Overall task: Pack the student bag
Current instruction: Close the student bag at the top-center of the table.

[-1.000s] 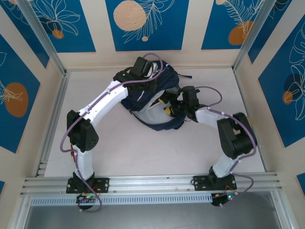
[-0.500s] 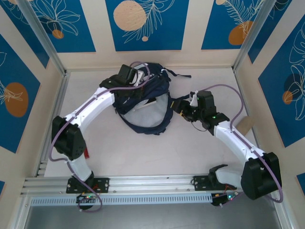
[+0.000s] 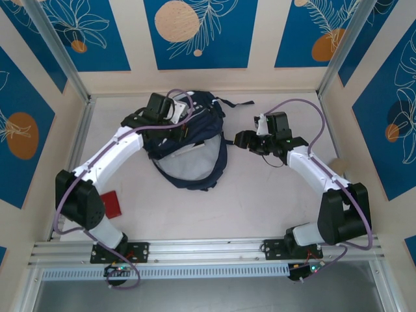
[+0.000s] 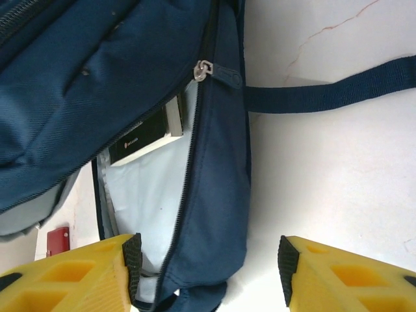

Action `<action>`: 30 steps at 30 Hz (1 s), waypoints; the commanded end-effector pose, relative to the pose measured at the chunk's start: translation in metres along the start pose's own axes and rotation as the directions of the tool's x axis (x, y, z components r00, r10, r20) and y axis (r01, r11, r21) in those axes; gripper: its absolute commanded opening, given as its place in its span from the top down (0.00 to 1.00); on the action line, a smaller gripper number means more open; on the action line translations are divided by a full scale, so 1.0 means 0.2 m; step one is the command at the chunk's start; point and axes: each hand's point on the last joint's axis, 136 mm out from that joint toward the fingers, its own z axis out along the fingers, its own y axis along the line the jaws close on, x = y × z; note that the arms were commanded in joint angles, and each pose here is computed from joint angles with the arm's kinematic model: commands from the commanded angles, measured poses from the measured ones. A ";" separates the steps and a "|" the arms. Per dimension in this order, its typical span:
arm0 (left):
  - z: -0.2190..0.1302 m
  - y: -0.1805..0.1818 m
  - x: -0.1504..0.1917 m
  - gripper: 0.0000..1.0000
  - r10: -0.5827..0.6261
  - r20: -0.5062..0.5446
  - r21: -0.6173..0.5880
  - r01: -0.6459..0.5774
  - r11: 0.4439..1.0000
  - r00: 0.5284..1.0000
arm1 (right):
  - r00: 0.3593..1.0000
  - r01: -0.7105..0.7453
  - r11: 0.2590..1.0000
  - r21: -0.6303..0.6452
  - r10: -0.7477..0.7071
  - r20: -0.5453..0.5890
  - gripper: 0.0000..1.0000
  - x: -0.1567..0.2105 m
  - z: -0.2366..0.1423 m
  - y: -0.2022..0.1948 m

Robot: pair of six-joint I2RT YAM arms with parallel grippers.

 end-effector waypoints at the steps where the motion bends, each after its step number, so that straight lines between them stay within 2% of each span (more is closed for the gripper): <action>1: 0.01 -0.19 -0.22 1.00 -0.064 0.087 0.175 0.048 0.983 0.994 | 0.997 -0.054 0.998 0.039 0.051 0.056 0.39 -0.04 -0.08 0.00; 3: 0.08 -0.27 -0.28 1.00 -0.092 0.079 0.232 0.072 0.970 0.993 | 0.993 -0.089 0.993 0.075 0.083 0.083 0.39 -0.04 -0.12 -0.03; 7: 0.21 -0.36 -0.40 1.00 -0.132 0.079 0.272 0.106 0.957 0.988 | 0.986 -0.123 0.986 0.110 0.109 0.124 0.38 -0.04 -0.20 -0.06; 8: 0.24 -0.38 -0.44 0.95 -0.150 0.082 0.289 0.120 0.950 0.985 | 0.985 -0.126 0.985 0.115 0.112 0.128 0.38 -0.03 -0.22 -0.06; 12: 0.29 -0.33 -0.50 0.58 -0.218 0.079 0.269 0.190 0.944 0.973 | 0.985 -0.131 0.983 0.129 0.114 0.130 0.36 0.00 -0.26 -0.06; 16: 0.23 -0.20 -0.44 0.39 -0.268 0.075 0.212 0.247 0.946 0.961 | 0.989 -0.124 0.984 0.127 0.112 0.100 0.34 0.03 -0.26 -0.05; 19: 0.17 -0.05 -0.28 0.32 -0.302 0.063 0.140 0.291 0.946 0.951 | 0.992 -0.102 0.988 0.118 0.093 0.082 0.29 0.05 -0.24 -0.01; 22: 0.11 0.08 -0.06 0.30 -0.318 0.037 0.041 0.316 0.948 0.947 | 0.996 -0.072 0.992 0.107 0.066 0.058 0.23 0.06 -0.19 0.04; 27: 0.09 0.21 0.37 0.31 -0.338 -0.062 -0.109 0.330 0.938 0.939 | 1.000 -0.016 0.993 0.117 0.017 -0.008 0.20 0.09 -0.05 0.13; 30: 0.13 0.23 0.59 0.37 -0.364 -0.128 -0.130 0.348 0.928 0.923 | 0.998 0.008 0.994 0.111 -0.001 -0.060 0.20 0.12 0.04 0.18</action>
